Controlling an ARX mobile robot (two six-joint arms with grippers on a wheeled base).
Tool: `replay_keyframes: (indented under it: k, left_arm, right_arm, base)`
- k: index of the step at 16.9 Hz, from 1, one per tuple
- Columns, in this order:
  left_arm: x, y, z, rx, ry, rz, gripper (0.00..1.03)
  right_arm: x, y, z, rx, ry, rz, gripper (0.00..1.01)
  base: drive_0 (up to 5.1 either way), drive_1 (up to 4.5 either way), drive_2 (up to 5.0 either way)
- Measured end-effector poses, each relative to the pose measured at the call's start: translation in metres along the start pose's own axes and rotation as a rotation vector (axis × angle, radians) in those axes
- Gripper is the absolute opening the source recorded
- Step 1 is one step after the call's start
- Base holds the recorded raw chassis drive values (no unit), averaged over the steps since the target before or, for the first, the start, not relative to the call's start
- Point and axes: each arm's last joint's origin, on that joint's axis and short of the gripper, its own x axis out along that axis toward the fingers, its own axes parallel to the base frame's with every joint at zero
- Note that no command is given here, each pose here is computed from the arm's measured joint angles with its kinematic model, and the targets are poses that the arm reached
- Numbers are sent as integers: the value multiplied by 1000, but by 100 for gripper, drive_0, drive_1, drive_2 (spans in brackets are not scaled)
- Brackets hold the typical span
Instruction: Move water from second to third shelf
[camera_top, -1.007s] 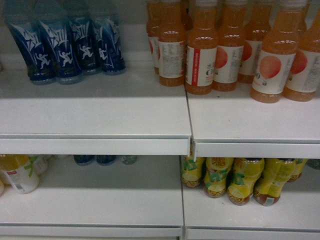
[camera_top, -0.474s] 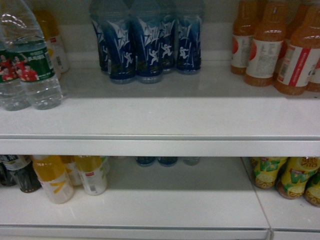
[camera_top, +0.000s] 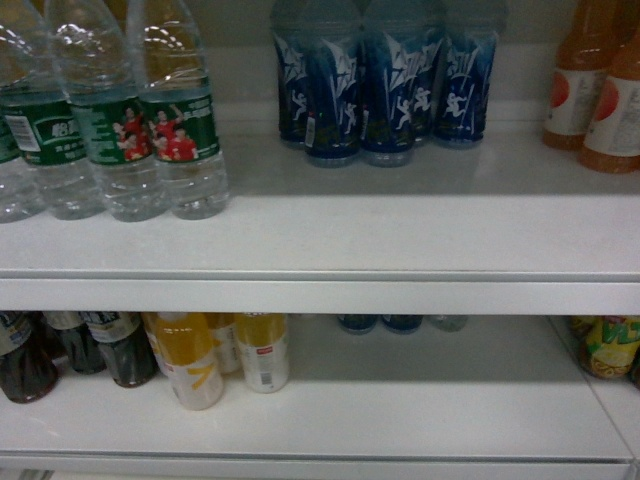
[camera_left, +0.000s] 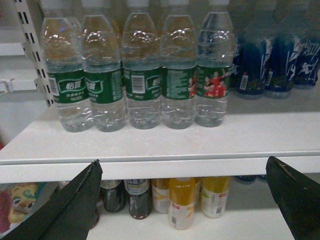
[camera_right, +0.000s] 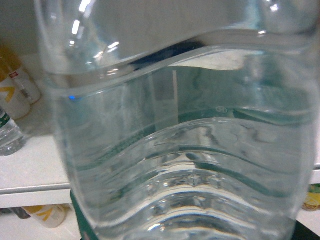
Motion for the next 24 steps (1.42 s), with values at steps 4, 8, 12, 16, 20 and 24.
replay_keyframes:
  k: [4, 8, 12, 16, 20, 24]
  left_arm:
    - [0, 0, 0, 0, 1, 0, 98]
    - [0, 0, 0, 0, 2, 1, 98]
    - [0, 0, 0, 0, 3, 0, 98]
    - [0, 0, 0, 0, -1, 1, 98]
    - [0, 0, 0, 0, 2, 0, 98]
    - [0, 0, 0, 0, 1, 0, 98]
  right_arm:
    - [0, 0, 0, 0, 5, 2, 40]
    - [0, 0, -1, 0, 5, 0, 40]
    - [0, 0, 0, 1, -1, 3, 40]
    - [0, 0, 0, 0, 5, 2, 40]
    - [0, 0, 0, 0, 4, 2, 40]
    - [0, 0, -1, 0, 6, 2, 40]
  base:
    - [-502, 243, 243]
    - [-494, 251, 251]
    - [-498, 248, 248]
    - [-495, 251, 251]
    - [-504, 241, 241]
    - [-497, 248, 248]
